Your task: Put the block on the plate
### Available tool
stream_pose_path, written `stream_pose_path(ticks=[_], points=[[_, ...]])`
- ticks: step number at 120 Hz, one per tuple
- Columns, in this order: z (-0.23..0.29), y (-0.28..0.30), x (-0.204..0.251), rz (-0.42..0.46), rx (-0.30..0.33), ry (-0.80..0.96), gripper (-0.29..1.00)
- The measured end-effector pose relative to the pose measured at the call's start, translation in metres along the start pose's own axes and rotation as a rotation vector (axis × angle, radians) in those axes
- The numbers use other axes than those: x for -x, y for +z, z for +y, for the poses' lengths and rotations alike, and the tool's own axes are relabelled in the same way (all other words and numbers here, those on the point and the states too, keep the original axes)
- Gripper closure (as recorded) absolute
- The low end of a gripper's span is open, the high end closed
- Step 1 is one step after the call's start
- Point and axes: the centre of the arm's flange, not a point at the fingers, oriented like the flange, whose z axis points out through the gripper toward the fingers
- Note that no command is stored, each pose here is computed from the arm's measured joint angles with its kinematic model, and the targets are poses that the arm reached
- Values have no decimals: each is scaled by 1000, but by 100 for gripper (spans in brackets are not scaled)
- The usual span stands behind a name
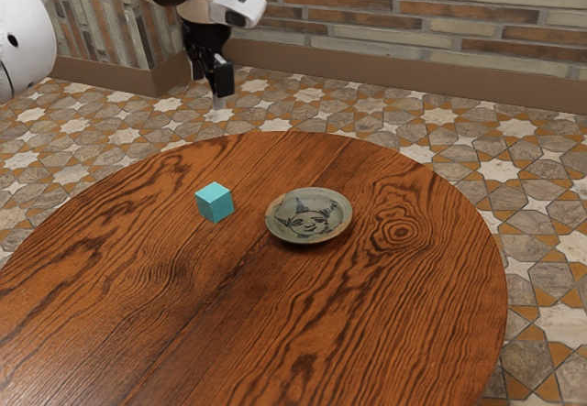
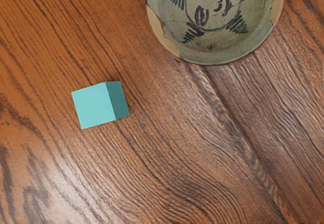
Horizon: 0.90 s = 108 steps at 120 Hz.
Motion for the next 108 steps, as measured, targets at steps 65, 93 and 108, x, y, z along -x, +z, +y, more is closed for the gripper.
stream_pose_path(ticks=[65,93,108], points=[[-90,262,-27,-93,146,95,0],[-128,335,-28,59,213,-34,0],[-138,353,-37,145,219,-80,0]])
